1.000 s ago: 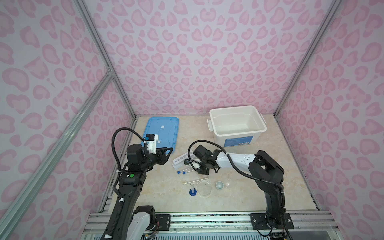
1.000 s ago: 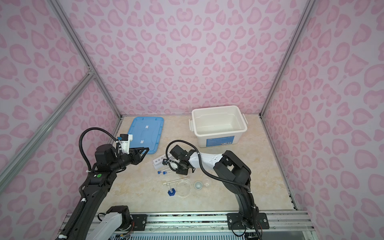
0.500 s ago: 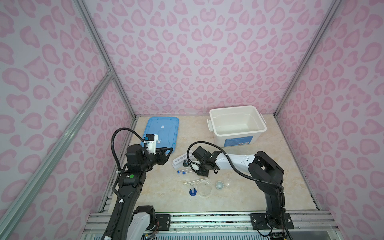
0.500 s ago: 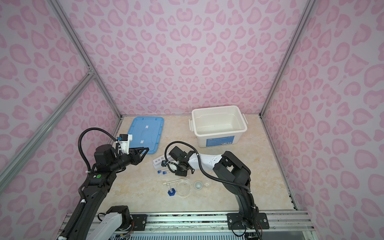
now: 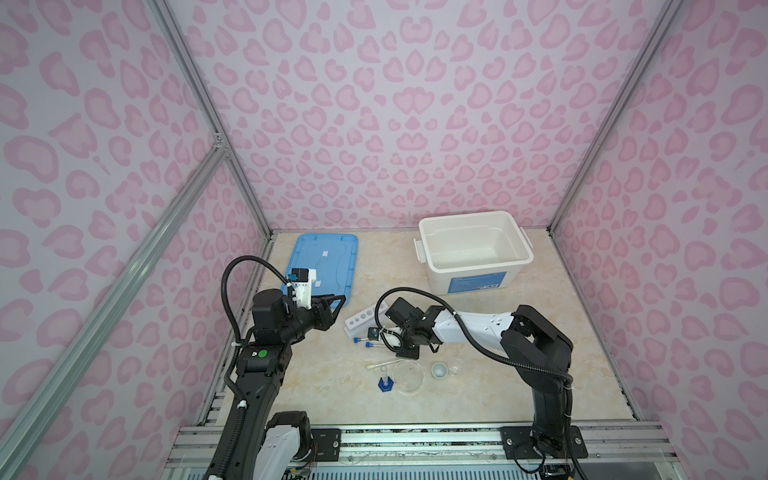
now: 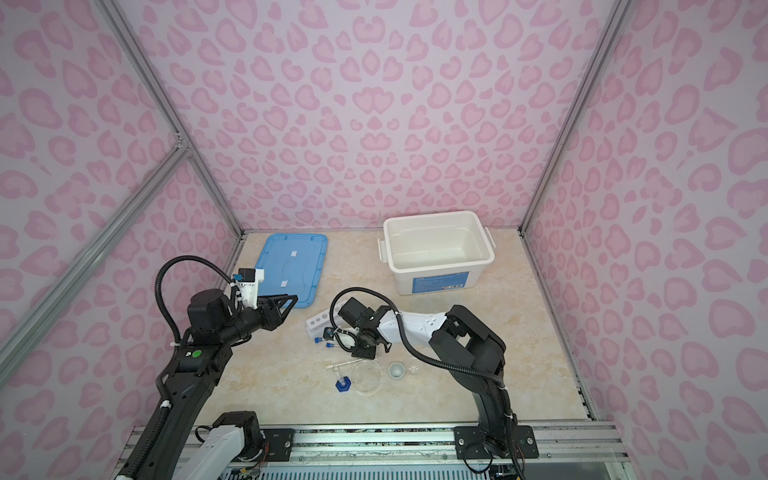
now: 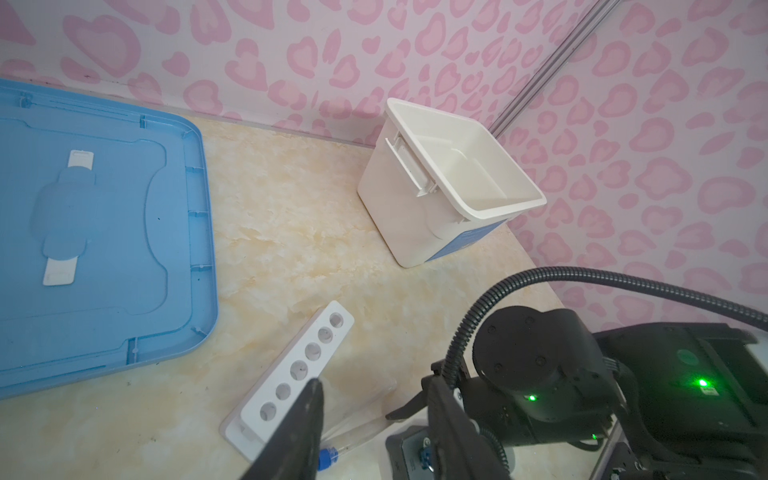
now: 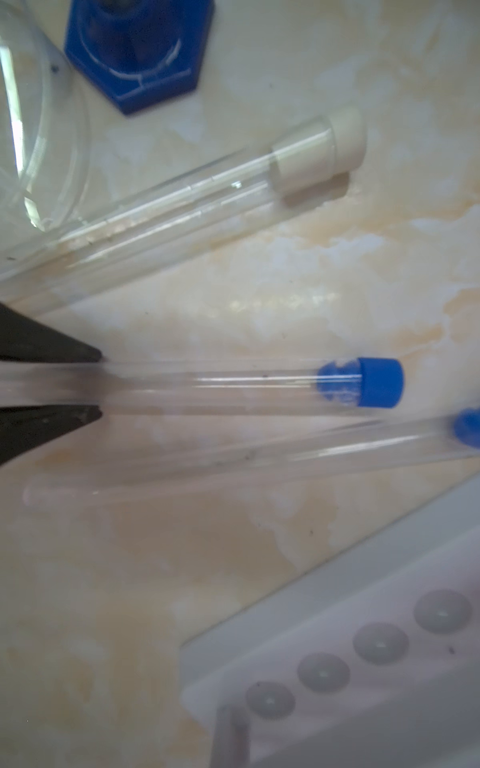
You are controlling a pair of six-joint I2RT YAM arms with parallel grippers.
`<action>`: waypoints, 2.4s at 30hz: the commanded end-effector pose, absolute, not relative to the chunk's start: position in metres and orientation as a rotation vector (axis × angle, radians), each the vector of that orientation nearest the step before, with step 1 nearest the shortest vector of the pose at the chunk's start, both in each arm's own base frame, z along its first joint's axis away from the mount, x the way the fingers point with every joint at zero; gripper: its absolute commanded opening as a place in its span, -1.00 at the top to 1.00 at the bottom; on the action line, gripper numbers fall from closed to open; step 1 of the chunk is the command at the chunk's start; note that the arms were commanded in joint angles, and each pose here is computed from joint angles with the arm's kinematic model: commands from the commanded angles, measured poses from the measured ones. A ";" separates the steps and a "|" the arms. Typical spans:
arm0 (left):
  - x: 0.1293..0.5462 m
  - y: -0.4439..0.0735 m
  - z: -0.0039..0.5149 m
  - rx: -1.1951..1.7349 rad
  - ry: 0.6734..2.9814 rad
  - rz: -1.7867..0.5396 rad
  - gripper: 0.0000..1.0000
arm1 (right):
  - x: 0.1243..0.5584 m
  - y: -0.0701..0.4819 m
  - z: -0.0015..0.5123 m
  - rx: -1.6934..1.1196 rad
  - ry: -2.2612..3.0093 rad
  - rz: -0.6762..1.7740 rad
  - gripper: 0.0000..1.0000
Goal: Organize the chemistry lab equipment
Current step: 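Lower the right gripper onto a blue-capped test tube and close it, then lift the blue-capped tube upright and pass it into the left gripper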
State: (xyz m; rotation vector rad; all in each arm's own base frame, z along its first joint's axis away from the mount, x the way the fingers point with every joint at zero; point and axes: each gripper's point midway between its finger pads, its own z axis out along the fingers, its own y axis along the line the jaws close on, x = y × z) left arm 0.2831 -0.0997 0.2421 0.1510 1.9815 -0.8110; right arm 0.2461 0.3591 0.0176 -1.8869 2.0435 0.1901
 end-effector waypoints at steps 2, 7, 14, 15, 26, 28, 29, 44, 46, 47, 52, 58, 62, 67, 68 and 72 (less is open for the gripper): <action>0.282 -0.102 0.251 0.184 1.958 -0.818 0.12 | 0.239 0.344 0.018 -1.891 2.089 0.165 0.62; 0.281 -0.106 0.253 0.205 1.958 -0.843 0.12 | 0.247 0.346 0.036 -1.800 2.064 0.164 0.64; 0.277 -0.119 0.256 0.268 1.961 -0.943 0.12 | 0.263 0.349 0.069 -1.619 2.011 0.208 0.63; 0.276 -0.121 0.256 0.275 1.965 -0.958 0.12 | 0.266 0.349 0.075 -1.590 2.004 0.215 0.64; 0.275 -0.142 0.245 0.365 2.027 -1.016 0.06 | 0.275 0.362 0.142 -1.372 1.859 0.356 0.64; 0.277 -0.144 0.242 0.376 2.039 -1.003 0.06 | 0.274 0.362 0.150 -1.356 1.840 0.366 0.64; 0.278 -0.145 0.241 0.384 2.041 -0.998 0.05 | 0.273 0.362 0.155 -1.348 1.827 0.371 0.64; 0.281 -0.178 0.246 0.547 2.082 -1.088 0.11 | 0.266 0.359 0.186 -1.252 1.715 0.416 0.66; 0.278 -0.183 0.245 0.573 2.085 -1.102 0.11 | 0.267 0.359 0.188 -1.246 1.708 0.414 0.66; 0.277 -0.185 0.242 0.579 2.096 -1.105 0.11 | 0.267 0.358 0.189 -1.243 1.707 0.413 0.65; 0.275 -0.189 0.238 0.595 2.117 -1.104 0.12 | 0.267 0.359 0.189 -1.240 1.701 0.410 0.66; 0.276 -0.189 0.236 0.607 2.131 -1.080 0.17 | 0.264 0.360 0.189 -1.240 1.694 0.412 0.66; 0.276 -0.189 0.239 0.610 2.124 -1.066 0.25 | 0.265 0.360 0.189 -1.237 1.695 0.405 0.67; 0.276 -0.188 0.237 0.608 2.129 -1.059 0.36 | 0.265 0.361 0.192 -1.226 1.684 0.410 0.67; 0.276 -0.188 0.237 0.607 2.131 -1.057 0.37 | 0.265 0.362 0.192 -1.225 1.684 0.410 0.67; 0.276 -0.188 0.241 0.610 2.118 -1.054 0.44 | 0.265 0.363 0.192 -1.220 1.680 0.416 0.67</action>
